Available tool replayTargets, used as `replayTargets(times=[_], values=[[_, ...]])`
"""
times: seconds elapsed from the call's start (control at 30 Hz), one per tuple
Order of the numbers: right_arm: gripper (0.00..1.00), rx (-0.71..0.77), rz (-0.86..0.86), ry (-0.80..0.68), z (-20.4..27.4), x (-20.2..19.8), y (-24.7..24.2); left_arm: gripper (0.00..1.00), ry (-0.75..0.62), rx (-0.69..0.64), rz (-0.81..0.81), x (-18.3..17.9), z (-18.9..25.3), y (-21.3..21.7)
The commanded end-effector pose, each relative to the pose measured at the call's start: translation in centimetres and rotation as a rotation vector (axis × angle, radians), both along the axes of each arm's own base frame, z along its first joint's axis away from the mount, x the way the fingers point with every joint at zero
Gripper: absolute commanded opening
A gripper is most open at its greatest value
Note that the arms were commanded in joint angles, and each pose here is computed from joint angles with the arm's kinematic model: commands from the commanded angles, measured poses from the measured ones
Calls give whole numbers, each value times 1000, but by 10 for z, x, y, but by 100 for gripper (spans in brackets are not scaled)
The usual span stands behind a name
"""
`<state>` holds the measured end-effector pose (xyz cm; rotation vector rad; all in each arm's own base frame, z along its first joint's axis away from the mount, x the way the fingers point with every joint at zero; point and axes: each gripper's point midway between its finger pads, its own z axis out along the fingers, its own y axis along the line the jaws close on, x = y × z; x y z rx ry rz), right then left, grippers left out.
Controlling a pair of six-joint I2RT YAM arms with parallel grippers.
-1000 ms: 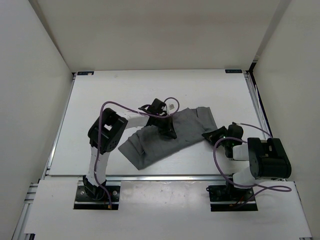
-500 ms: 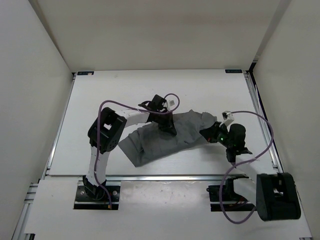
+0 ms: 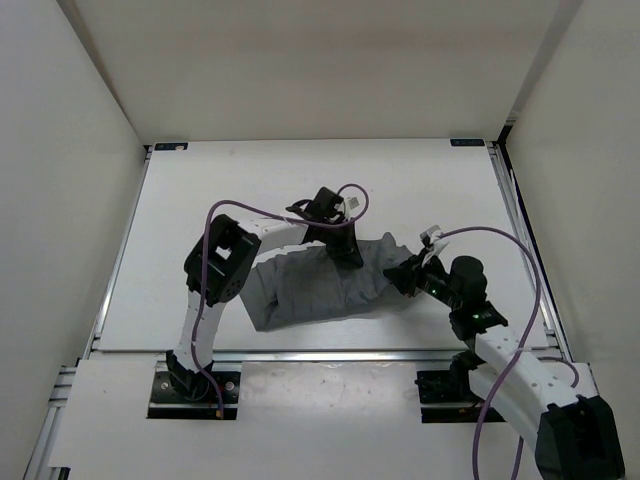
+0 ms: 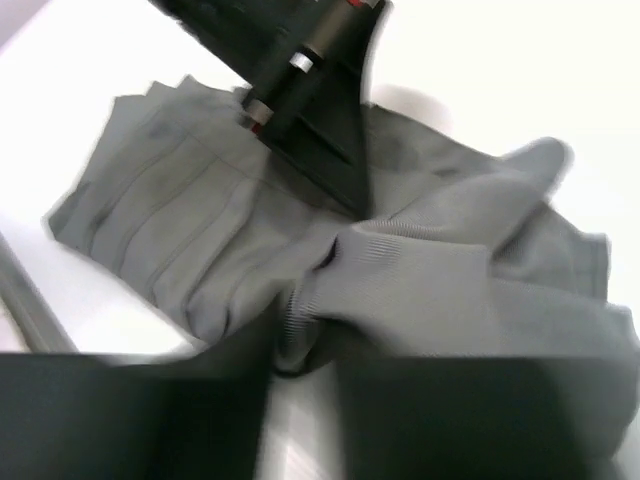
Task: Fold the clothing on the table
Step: Fold the skirt
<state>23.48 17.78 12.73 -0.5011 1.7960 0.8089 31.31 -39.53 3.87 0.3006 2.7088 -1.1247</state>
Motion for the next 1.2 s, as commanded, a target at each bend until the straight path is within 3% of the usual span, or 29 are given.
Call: replayTargets(times=[0.0,0.1,0.13,0.17,0.23,0.33,0.43,0.57,0.73,0.83,0.97,1.07,1.17], values=[[41,-3,-101,38,-1,8,-19,0,-45,-30,33,12,20,2],[87,43,-198,188,-19,4,-41,0,-43,-25,30,13,18,4],[97,75,-177,262,-27,-6,-39,0,-43,-22,33,13,19,4],[100,115,-193,343,-36,-13,-44,0,-36,-21,34,11,17,4],[99,184,-213,432,-42,-19,-51,0,-30,-23,37,11,15,3],[99,176,-235,482,-47,-15,-52,0,-24,-20,15,4,10,-3],[100,244,-299,675,-70,-18,-62,0,-17,-11,14,4,9,-2],[99,507,-396,874,-75,-9,-85,0,-12,-6,-1,1,11,0],[99,653,-408,943,-58,-7,-82,0,-19,3,11,8,12,7],[99,721,-522,1022,-72,-9,-90,0,-15,-2,-3,8,15,5],[99,708,-567,1069,-85,-13,-86,0,-11,-9,-18,4,19,6],[100,696,-726,1115,-110,-16,-102,0,-5,-30,-16,-1,23,6],[99,718,-751,1074,-115,-10,-109,0,12,-34,-38,-12,22,6]])
